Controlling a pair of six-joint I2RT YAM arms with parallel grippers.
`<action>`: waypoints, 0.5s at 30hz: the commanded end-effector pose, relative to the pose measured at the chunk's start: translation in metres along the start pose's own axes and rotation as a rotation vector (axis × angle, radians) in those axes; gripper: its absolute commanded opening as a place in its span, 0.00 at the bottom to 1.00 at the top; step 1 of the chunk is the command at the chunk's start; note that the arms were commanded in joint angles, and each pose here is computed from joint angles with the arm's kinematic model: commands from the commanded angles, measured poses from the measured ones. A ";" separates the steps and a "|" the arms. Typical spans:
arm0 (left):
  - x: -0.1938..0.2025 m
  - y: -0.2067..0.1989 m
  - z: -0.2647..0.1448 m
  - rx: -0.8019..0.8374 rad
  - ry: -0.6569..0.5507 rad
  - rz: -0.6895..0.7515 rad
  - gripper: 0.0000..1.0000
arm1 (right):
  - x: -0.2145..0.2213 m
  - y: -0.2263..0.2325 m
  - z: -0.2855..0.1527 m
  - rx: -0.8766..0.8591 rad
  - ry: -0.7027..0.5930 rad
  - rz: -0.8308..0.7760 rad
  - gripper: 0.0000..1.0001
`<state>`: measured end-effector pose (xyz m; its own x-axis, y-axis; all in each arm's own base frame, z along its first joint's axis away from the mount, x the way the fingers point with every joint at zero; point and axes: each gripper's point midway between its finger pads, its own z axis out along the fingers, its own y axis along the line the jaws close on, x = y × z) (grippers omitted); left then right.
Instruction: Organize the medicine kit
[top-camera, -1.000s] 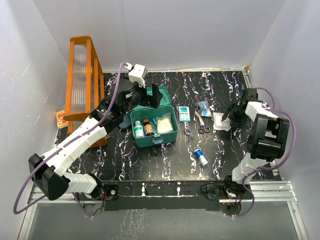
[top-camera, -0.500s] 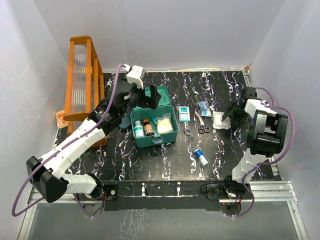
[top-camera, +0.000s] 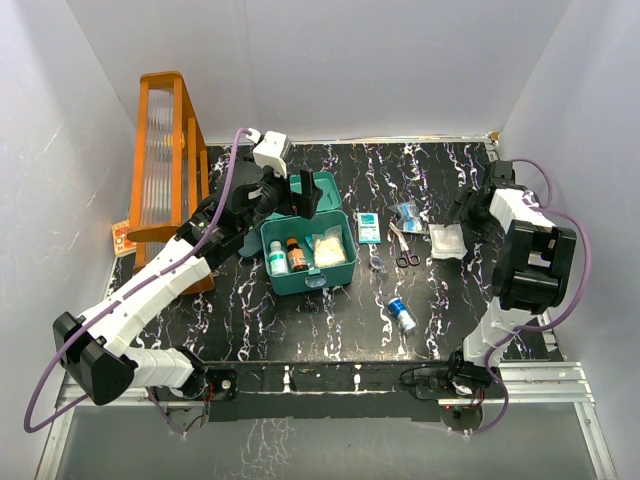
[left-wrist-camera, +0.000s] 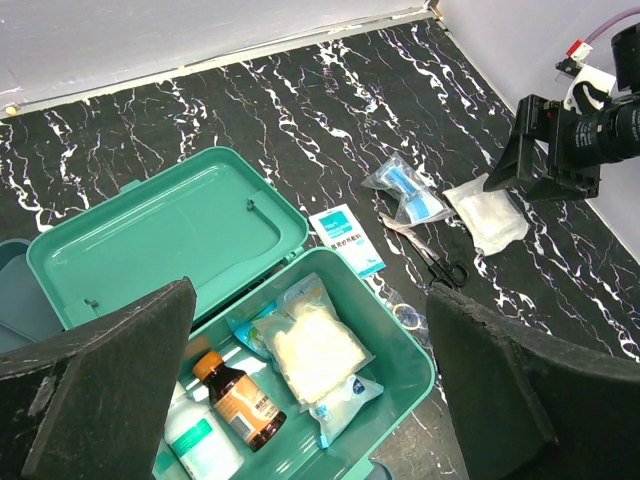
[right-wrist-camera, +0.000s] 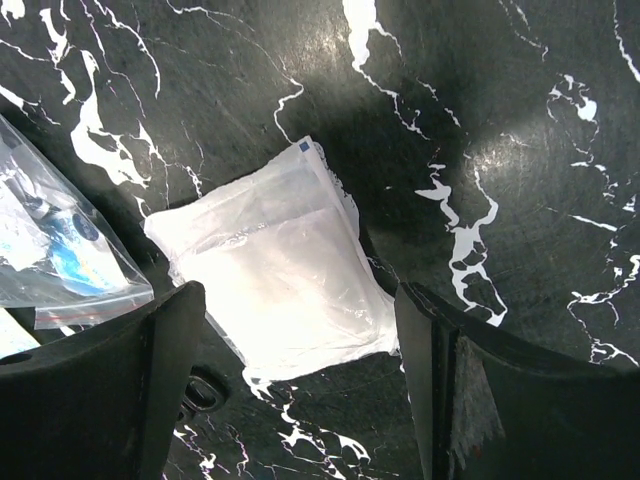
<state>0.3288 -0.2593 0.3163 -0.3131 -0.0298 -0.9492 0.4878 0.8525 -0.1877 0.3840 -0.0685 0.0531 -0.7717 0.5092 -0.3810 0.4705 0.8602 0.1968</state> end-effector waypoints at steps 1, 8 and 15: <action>-0.015 -0.001 -0.004 0.000 -0.047 0.003 0.99 | -0.019 0.006 -0.002 -0.016 -0.033 -0.040 0.75; -0.015 -0.001 -0.002 -0.001 -0.044 0.010 0.99 | -0.004 0.008 0.011 -0.052 0.030 -0.078 0.62; -0.015 -0.001 -0.004 0.002 -0.051 0.008 0.99 | 0.010 0.006 0.008 -0.061 0.033 -0.053 0.51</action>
<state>0.3298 -0.2593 0.3145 -0.3123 -0.0210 -0.9498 0.4884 0.8540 -0.1794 0.3796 -0.0585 0.0322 -0.8249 0.4680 -0.3169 0.4169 0.8824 0.2181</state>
